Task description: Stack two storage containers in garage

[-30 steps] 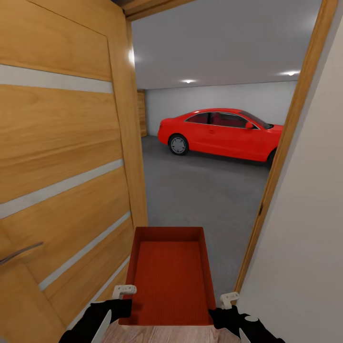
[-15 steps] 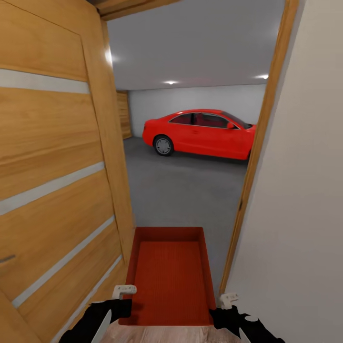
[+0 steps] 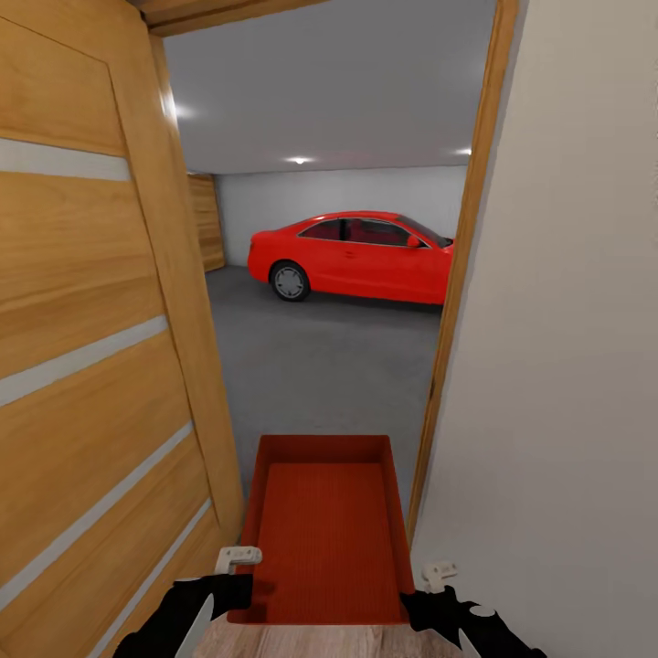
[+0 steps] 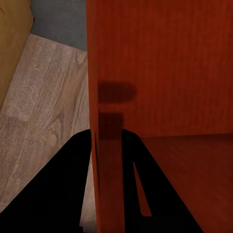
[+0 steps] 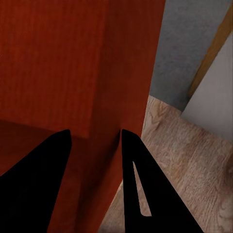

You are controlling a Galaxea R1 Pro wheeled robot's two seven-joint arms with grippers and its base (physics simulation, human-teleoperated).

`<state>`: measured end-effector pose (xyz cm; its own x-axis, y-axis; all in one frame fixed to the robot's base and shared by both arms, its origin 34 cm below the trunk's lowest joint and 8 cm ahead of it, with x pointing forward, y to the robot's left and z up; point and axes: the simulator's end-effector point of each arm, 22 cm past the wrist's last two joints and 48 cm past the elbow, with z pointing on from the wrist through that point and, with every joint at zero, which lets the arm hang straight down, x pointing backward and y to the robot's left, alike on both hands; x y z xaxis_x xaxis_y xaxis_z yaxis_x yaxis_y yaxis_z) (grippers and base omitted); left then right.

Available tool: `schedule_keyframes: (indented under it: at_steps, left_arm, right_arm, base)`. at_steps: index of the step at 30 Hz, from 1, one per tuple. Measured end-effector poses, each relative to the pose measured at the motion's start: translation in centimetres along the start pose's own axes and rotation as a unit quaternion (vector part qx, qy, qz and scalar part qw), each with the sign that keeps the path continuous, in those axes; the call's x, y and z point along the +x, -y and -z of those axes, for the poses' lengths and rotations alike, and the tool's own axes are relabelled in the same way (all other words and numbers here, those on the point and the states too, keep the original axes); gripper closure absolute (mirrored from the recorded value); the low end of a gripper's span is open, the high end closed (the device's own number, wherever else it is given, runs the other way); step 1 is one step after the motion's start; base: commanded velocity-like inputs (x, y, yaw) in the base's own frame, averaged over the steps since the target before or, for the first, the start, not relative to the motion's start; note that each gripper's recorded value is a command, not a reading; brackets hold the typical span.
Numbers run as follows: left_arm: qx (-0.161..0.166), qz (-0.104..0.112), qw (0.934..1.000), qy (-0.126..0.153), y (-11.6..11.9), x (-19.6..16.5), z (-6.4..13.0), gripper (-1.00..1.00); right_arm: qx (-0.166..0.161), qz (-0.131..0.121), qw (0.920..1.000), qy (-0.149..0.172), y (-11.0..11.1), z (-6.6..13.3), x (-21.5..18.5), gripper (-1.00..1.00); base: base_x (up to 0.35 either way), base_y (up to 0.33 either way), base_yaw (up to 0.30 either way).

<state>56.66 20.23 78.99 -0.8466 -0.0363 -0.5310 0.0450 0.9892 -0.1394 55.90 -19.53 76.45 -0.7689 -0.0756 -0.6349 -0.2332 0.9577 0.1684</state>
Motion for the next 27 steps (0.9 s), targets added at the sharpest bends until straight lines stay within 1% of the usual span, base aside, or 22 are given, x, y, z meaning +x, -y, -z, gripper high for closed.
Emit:
schedule_keyframes:
  at_steps: [12,27]
  left_arm:
    - [0.0,0.0,1.0,0.001,0.11,-0.03,-0.01,1.0]
    - [0.0,0.0,1.0,0.0,0.26,-0.02,-0.02,1.0]
  right_arm:
    - [0.0,0.0,1.0,0.001,0.1,0.03,-0.02,1.0]
    - [-0.001,0.0,1.0,0.001,0.24,0.08,-0.01,1.0]
  base:
    - [0.0,0.012,-0.002]
    - [0.0,0.237,0.0]
